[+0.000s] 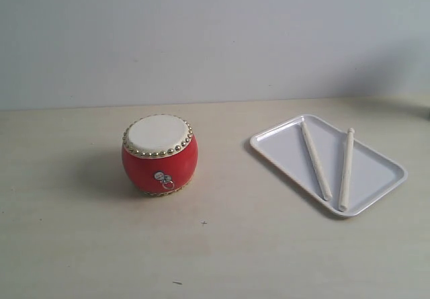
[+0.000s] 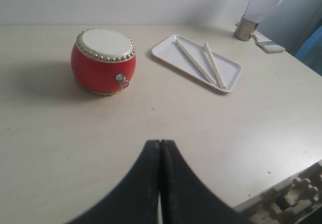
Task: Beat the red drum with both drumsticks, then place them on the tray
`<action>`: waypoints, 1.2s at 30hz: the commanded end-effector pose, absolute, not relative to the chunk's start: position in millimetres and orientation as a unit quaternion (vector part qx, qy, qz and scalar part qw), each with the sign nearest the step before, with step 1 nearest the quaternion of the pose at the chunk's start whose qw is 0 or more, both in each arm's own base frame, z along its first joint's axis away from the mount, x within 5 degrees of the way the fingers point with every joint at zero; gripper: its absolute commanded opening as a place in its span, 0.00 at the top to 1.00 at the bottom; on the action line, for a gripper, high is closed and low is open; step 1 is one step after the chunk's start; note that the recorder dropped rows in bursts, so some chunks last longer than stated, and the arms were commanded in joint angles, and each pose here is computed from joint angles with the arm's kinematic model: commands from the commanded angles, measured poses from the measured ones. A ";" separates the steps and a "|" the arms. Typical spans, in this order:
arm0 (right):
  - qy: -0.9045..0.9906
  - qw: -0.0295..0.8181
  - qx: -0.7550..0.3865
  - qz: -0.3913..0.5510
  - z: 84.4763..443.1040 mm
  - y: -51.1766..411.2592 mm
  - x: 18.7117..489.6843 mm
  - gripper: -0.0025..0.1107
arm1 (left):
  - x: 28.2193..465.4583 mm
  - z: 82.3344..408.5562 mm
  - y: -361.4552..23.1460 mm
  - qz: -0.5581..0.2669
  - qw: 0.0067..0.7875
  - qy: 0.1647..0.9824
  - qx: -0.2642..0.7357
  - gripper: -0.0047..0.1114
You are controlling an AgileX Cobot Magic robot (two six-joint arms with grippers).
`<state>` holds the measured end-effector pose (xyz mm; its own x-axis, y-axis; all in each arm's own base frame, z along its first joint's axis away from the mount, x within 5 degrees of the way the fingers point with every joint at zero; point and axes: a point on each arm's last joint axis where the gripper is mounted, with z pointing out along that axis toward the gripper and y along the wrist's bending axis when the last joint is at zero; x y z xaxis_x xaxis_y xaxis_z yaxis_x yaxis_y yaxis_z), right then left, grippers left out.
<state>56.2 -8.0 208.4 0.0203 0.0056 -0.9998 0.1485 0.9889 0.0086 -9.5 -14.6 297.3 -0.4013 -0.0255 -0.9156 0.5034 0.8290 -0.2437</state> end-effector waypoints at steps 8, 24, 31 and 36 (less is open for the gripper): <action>0.701 0.709 0.069 -0.042 206.0 -8.4 55.8 0.98 | -9.6 298.5 -15.3 -0.256 0.524 0.799 0.147 0.96; 0.701 0.709 0.069 -0.042 206.0 -8.4 55.8 0.98 | -9.6 298.5 -15.3 -0.256 0.524 0.799 0.147 0.96; 0.701 0.708 0.069 -0.041 205.9 -8.4 55.9 0.98 | -7.2 299.1 -12.7 -0.190 0.556 0.789 0.180 0.96; 0.701 0.708 0.069 -0.041 205.9 -8.4 55.9 0.98 | 11.4 310.1 -11.6 -0.080 0.684 0.721 0.079 0.96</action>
